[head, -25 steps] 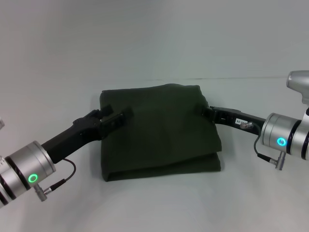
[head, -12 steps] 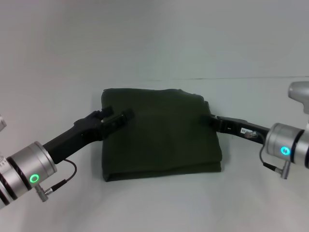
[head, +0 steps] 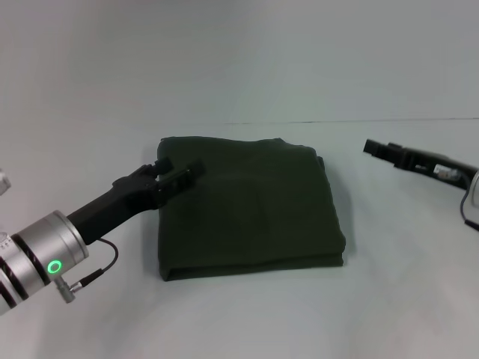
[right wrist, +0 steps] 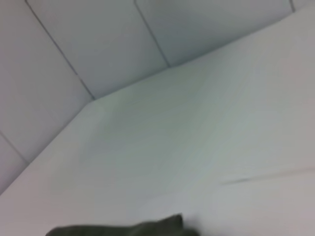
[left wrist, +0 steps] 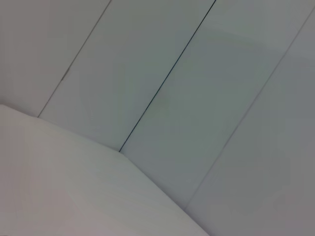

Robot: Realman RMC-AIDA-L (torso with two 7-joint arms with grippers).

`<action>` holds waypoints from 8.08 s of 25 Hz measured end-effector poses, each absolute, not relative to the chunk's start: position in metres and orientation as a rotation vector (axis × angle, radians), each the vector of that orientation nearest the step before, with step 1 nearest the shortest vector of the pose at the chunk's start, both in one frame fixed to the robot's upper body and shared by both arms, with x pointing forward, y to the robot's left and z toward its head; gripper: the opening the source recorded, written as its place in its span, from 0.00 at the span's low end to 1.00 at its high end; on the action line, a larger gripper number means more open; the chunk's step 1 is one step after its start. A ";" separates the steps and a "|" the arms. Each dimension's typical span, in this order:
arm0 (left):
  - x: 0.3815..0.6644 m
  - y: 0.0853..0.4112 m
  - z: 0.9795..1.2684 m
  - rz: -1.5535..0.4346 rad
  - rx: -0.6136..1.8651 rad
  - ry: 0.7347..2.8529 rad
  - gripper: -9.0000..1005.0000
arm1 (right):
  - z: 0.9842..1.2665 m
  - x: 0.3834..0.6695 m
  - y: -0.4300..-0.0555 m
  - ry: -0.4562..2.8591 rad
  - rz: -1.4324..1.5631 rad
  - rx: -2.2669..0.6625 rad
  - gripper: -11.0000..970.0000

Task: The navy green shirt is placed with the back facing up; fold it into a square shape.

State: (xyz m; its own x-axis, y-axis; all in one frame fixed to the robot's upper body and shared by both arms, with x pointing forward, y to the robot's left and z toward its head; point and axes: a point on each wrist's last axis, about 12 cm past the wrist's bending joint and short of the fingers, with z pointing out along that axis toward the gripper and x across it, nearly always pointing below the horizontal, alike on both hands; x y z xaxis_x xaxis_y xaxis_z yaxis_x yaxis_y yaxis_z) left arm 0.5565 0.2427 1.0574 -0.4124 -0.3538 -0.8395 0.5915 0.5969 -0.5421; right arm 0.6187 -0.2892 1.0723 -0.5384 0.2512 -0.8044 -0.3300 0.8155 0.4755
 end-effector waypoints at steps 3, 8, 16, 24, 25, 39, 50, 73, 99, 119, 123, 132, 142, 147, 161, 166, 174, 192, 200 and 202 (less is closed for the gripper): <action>0.558 0.242 1.058 -1.048 0.201 1.705 0.93 | 1.084 0.627 -0.289 2.000 0.753 -0.092 0.45; 0.558 0.240 1.059 -1.060 0.220 1.702 0.93 | 1.097 0.637 -0.274 1.991 0.758 -0.215 0.59; 0.555 0.235 1.057 -1.077 0.266 1.719 0.93 | 1.116 0.651 -0.232 2.012 0.833 -0.420 0.26; 0.550 0.236 1.053 -1.078 0.250 1.730 0.93 | 1.109 0.655 -0.206 2.081 0.772 -0.483 0.05; 0.550 0.236 1.052 -1.078 0.248 1.731 0.93 | 1.107 0.656 -0.201 2.087 0.756 -0.484 0.04; 0.549 0.238 1.049 -1.058 0.233 1.749 0.93 | 1.074 0.663 -0.163 2.168 0.407 -0.565 0.01; 0.550 0.242 1.047 -1.030 0.209 1.766 0.93 | 1.090 0.675 -0.166 2.101 0.354 -0.549 0.01; 0.555 0.239 1.045 -1.015 0.186 1.784 0.93 | 1.068 0.664 -0.165 2.095 0.235 -0.693 0.01; 0.556 0.244 1.041 -0.977 0.159 1.817 0.93 | 1.066 0.637 -0.175 2.048 0.591 -0.672 0.01; 0.554 0.243 1.039 -0.982 0.165 1.820 0.93 | 1.055 0.631 -0.200 2.079 0.499 -0.581 0.01; 0.553 0.243 1.039 -0.984 0.166 1.818 0.93 | 1.063 0.626 -0.213 2.016 0.562 -0.519 0.01; 0.557 0.244 1.040 -0.972 0.144 1.822 0.93 | 1.061 0.603 -0.253 1.969 0.675 -0.388 0.01; 0.572 0.250 1.038 -0.903 0.023 1.878 0.93 | 1.061 0.566 -0.305 1.919 0.776 -0.322 0.12; 0.574 0.250 1.041 -0.905 0.024 1.875 0.93 | 1.060 0.559 -0.320 1.959 0.814 -0.264 0.26; 0.567 0.251 1.050 -0.949 0.132 1.802 0.93 | 1.071 0.599 -0.266 2.333 0.990 -0.189 0.82; 0.564 0.253 1.049 -0.943 0.142 1.798 0.93 | 1.067 0.603 -0.256 2.412 0.985 -0.159 0.81; 0.562 0.254 1.048 -0.934 0.144 1.799 0.93 | 1.060 0.601 -0.253 2.441 0.982 -0.124 0.80; 0.561 0.256 1.046 -0.924 0.134 1.806 0.93 | 1.053 0.597 -0.242 2.443 1.000 -0.109 0.44; 0.559 0.258 1.044 -0.922 0.125 1.809 0.93 | 1.053 0.595 -0.239 2.437 1.013 -0.120 0.21; 0.559 0.258 1.044 -0.921 0.125 1.809 0.93 | 1.052 0.594 -0.239 2.436 1.020 -0.121 0.17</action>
